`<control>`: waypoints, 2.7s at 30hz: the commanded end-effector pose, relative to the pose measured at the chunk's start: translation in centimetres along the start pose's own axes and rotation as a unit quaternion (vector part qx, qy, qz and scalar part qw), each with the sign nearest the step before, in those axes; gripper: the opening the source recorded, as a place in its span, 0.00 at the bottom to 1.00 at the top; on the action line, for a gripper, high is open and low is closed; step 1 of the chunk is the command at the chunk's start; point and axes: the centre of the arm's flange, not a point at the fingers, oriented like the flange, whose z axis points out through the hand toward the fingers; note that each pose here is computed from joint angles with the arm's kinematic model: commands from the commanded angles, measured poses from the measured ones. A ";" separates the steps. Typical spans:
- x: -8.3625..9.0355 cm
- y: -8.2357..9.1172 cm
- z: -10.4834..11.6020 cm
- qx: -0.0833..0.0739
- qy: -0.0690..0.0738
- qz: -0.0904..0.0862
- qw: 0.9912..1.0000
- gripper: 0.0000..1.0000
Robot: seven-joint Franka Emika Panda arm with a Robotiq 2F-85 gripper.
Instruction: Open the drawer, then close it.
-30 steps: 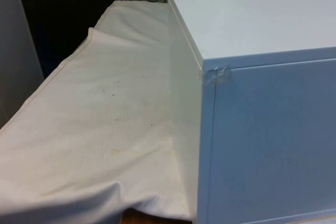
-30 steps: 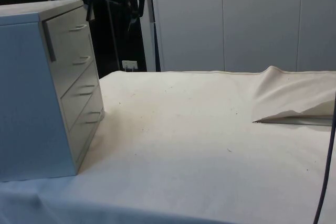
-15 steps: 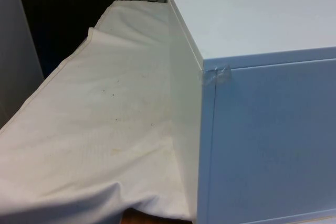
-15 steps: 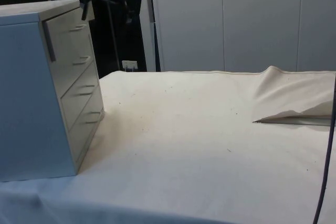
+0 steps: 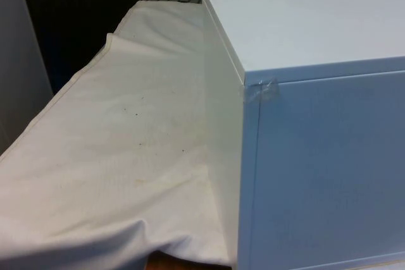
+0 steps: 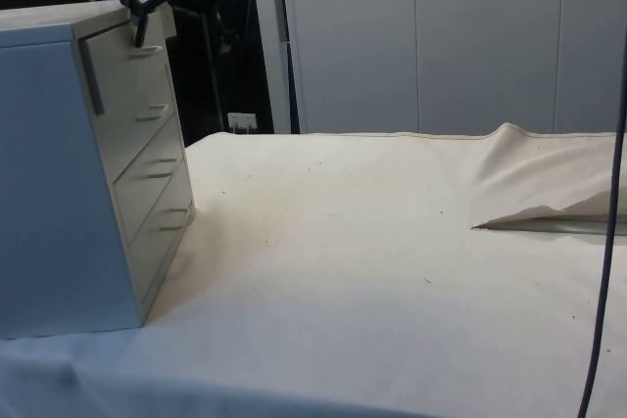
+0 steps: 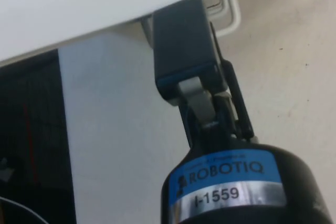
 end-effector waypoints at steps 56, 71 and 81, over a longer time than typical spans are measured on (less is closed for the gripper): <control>-0.6 -0.6 -0.8 -0.003 0.001 0.011 1.000 0.00; 0.0 -2.1 -3.0 -0.005 0.013 0.020 1.000 0.00; 0.3 -3.2 -3.3 -0.004 0.020 0.034 0.999 0.00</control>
